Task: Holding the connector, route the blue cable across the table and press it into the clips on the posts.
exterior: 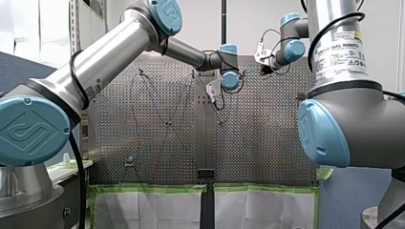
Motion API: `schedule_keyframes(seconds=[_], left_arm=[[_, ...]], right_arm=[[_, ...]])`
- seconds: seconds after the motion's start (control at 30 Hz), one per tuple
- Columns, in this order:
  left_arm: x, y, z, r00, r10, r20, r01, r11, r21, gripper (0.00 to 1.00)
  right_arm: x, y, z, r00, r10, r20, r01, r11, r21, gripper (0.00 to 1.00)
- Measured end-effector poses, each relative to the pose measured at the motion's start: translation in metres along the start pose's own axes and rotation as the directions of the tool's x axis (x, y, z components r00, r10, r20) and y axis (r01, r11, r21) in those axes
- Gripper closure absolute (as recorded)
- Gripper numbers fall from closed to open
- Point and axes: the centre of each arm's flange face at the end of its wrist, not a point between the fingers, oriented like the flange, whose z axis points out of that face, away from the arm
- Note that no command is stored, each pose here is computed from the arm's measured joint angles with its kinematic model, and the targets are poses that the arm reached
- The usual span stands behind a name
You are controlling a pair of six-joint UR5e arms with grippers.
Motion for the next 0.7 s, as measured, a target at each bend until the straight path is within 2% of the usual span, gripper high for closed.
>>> schedule_keyframes(seconds=[0.33,0.7], left_arm=[[-0.005,-0.009,-0.017,0.9984,0.018,-0.053,-0.018,0.9998,0.002,0.0],[-0.034,-0.023,-0.055,0.9933,0.043,-0.108,-0.04,0.9988,0.029,0.0]], right_arm=[[-0.001,-0.003,0.001,1.0,-0.001,0.003,0.001,1.0,0.005,1.0],[-0.002,-0.005,0.001,1.0,-0.001,0.005,0.001,1.0,0.008,1.0]])
